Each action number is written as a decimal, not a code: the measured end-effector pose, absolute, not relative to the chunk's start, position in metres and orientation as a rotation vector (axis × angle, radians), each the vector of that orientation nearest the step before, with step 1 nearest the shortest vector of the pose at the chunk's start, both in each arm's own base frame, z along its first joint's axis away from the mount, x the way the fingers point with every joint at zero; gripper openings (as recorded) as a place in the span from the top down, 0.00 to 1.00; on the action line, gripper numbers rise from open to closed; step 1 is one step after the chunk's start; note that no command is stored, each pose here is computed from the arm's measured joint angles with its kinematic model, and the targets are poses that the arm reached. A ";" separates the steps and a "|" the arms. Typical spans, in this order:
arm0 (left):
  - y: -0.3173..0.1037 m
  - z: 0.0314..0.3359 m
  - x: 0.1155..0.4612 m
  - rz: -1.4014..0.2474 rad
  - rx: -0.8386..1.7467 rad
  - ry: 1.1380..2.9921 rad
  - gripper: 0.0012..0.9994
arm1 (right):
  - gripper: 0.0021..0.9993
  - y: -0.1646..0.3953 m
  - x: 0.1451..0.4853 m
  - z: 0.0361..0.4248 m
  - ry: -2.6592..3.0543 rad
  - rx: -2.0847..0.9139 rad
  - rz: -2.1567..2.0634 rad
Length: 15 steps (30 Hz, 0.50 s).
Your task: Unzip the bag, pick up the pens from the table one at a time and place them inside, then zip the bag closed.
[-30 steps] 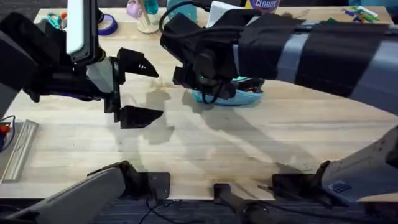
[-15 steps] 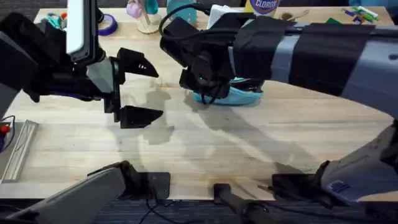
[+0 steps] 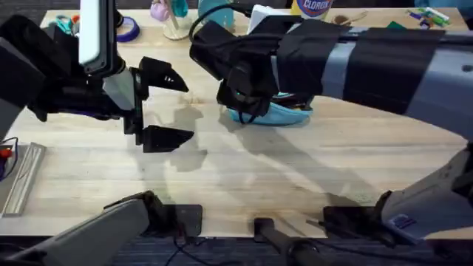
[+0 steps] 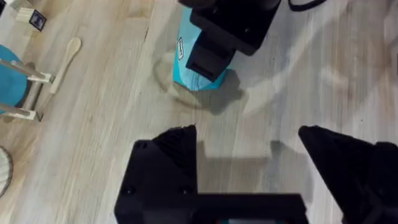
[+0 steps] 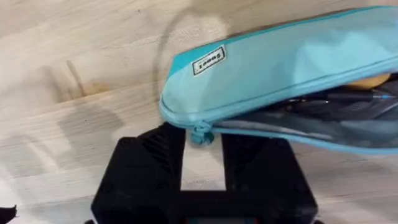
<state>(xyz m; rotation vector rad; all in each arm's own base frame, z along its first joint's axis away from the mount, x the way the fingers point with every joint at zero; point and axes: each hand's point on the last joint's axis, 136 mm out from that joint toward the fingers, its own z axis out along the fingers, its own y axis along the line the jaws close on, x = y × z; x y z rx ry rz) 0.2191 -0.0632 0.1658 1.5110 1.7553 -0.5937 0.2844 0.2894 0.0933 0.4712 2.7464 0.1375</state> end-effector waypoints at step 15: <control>-0.063 0.166 0.219 -0.594 1.511 1.755 0.01 | 0.97 0.286 0.284 0.093 2.742 0.475 0.119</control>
